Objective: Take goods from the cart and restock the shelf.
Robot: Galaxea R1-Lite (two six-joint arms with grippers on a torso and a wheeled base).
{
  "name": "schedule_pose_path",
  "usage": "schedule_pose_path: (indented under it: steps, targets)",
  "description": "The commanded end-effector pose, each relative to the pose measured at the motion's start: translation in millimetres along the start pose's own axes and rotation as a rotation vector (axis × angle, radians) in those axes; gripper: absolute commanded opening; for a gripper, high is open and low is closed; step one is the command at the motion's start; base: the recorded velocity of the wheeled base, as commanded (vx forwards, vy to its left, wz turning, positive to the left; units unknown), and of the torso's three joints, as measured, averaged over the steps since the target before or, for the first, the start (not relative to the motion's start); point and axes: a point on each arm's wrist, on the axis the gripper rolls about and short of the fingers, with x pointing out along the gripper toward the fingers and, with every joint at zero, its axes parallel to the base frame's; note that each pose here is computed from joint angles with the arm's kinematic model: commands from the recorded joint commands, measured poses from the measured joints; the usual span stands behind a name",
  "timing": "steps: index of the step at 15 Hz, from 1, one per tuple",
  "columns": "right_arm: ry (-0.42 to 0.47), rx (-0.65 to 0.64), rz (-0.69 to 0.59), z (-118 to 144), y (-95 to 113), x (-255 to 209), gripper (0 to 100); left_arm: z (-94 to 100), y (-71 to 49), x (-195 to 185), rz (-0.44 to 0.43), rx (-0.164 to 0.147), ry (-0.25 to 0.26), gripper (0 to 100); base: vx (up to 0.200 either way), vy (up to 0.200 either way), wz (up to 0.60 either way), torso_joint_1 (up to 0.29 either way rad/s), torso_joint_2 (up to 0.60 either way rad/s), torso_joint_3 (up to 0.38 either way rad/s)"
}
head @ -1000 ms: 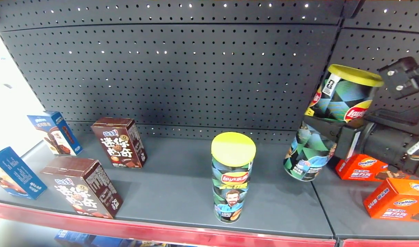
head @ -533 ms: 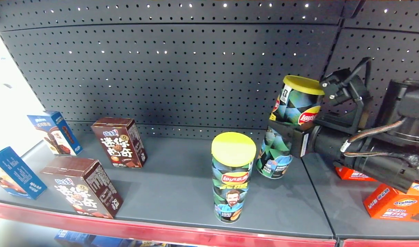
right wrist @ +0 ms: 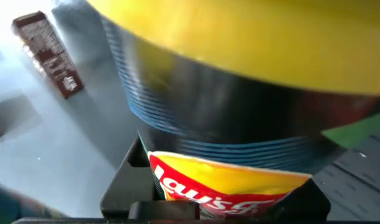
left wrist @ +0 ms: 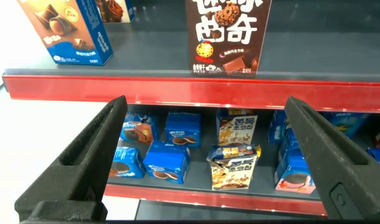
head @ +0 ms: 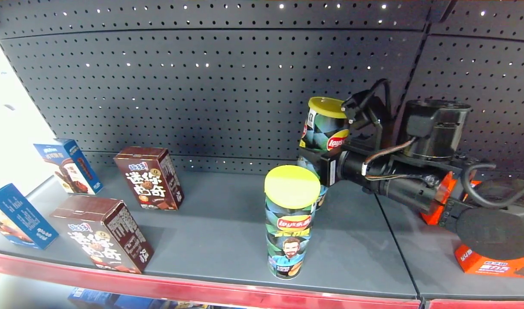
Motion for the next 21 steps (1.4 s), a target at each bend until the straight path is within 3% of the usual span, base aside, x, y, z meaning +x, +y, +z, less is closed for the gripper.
schedule_pose_path:
  steps: [1, 9, 21]
  targets:
    - [0.021, -0.012, 0.011, -10.4, 2.9, 20.1, 0, 0.0, 0.0, 0.0, -0.001, 0.0, 0.0, 100, 0.0, 0.0, 0.0, 0.0, 0.0, 0.0]
    - [0.029, -0.051, 0.022, -17.4, 10.9, 48.2, 0, 0.0, 0.0, 0.0, 0.001, 0.0, 0.0, 100, 0.0, 0.0, 0.0, 0.0, 0.0, 0.0]
    - [0.039, -0.04, -0.005, -23.7, 3.6, 52.5, 0, 0.0, 0.0, 0.0, 0.001, 0.0, 0.0, 100, 0.0, 0.0, 0.0, 0.0, 0.0, 0.0]
